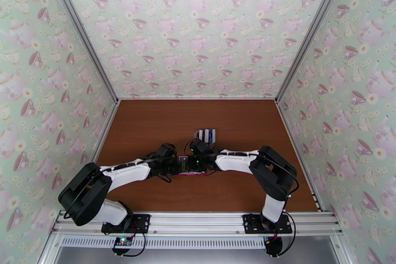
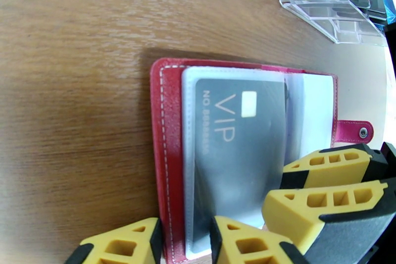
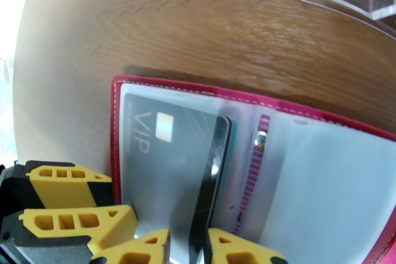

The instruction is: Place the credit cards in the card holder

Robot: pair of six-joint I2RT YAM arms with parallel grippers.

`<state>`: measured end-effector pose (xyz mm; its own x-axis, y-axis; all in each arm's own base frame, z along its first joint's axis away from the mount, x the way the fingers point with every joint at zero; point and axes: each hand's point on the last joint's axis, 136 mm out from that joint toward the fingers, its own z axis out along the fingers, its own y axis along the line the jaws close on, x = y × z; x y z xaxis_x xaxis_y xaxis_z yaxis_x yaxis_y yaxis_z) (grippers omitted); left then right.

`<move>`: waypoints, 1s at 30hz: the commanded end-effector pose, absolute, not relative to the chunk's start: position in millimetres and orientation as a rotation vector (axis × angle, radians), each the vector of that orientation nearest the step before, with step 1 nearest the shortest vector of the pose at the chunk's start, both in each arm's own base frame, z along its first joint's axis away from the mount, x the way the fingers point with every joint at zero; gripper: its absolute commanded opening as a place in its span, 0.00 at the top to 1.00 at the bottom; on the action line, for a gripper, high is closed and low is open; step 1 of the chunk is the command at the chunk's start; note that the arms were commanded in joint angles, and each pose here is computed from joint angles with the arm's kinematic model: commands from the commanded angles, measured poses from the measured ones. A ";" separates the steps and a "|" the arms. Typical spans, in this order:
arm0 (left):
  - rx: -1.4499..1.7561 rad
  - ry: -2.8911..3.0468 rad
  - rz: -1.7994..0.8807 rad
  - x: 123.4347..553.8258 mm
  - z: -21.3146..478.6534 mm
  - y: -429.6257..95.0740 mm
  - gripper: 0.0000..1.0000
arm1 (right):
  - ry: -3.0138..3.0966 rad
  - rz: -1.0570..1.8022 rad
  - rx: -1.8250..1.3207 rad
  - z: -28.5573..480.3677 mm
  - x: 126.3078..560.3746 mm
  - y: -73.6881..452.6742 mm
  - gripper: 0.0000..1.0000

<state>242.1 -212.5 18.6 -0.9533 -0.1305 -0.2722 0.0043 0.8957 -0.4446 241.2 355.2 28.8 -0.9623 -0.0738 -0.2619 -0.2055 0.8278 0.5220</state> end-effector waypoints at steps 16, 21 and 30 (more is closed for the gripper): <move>-0.083 2.844 -0.553 236.7 16.6 -193.0 0.59 | 2.758 0.810 -0.254 42.3 240.4 357.5 0.62; -0.096 2.825 -0.554 243.8 25.8 -187.1 0.57 | 2.755 0.775 -0.260 45.5 241.5 351.1 0.59; -0.097 2.807 -0.566 251.1 34.5 -185.2 0.57 | 2.749 0.699 -0.265 51.7 244.3 339.5 0.57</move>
<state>244.8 -183.8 21.7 -0.9644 -0.1310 -0.2296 -0.0338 0.9225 -0.3844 238.2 342.3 34.8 -0.9558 -0.0990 -0.2768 -0.2227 0.8586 0.4617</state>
